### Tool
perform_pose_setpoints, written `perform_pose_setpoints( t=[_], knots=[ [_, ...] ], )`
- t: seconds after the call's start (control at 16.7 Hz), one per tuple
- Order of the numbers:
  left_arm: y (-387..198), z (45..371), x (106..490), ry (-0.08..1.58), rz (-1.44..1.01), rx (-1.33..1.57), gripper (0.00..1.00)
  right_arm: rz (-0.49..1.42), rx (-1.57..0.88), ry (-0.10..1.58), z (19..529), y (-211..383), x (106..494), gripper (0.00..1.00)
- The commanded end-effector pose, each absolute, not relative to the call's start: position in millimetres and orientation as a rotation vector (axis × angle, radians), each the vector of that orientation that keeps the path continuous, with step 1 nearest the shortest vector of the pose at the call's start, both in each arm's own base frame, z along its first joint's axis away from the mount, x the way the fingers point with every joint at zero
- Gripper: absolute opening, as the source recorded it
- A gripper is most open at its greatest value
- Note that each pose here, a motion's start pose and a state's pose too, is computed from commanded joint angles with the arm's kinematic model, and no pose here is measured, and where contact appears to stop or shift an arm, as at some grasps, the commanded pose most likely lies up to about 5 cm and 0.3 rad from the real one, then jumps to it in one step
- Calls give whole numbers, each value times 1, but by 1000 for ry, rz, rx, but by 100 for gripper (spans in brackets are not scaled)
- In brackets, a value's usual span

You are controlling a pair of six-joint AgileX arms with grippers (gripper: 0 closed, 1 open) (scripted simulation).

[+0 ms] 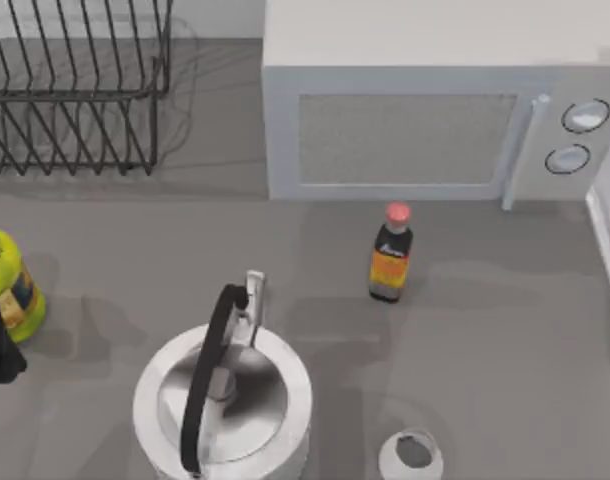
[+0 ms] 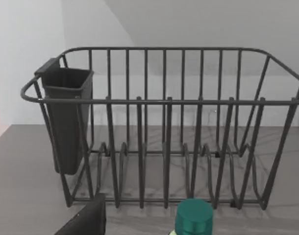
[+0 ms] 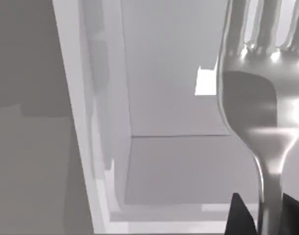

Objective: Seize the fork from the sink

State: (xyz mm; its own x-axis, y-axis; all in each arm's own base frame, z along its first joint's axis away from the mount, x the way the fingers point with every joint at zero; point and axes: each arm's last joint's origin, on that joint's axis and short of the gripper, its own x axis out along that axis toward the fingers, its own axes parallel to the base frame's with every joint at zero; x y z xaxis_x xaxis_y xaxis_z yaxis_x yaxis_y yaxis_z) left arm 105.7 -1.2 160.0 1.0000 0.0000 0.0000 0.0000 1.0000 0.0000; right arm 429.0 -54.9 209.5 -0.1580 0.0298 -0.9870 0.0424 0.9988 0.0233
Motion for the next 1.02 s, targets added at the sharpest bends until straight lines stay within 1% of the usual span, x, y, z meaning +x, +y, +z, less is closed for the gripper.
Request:
perform_pose_setpoints(
  t=[0.24, 0.42, 0.6, 0.78, 0.9, 1.02],
  knots=[
    [-1, 160, 106, 0, 0, 0, 100, -37, 29, 1868, 232, 12, 380, 0],
    [-1, 160, 106, 0, 0, 0, 100, -55, -18, 1881, 247, 61, 346, 0],
    [-1, 160, 106, 0, 0, 0, 100, -37, -47, 1782, 259, 108, 325, 0],
    [-1, 160, 106, 0, 0, 0, 100, -2, -31, 1651, 269, 143, 318, 0],
    [-1, 160, 106, 0, 0, 0, 100, -1, -4, 1590, 270, 153, 321, 0],
    [-1, 160, 106, 0, 0, 0, 100, -8, 8, 1571, 270, 155, 323, 0]
  ],
)
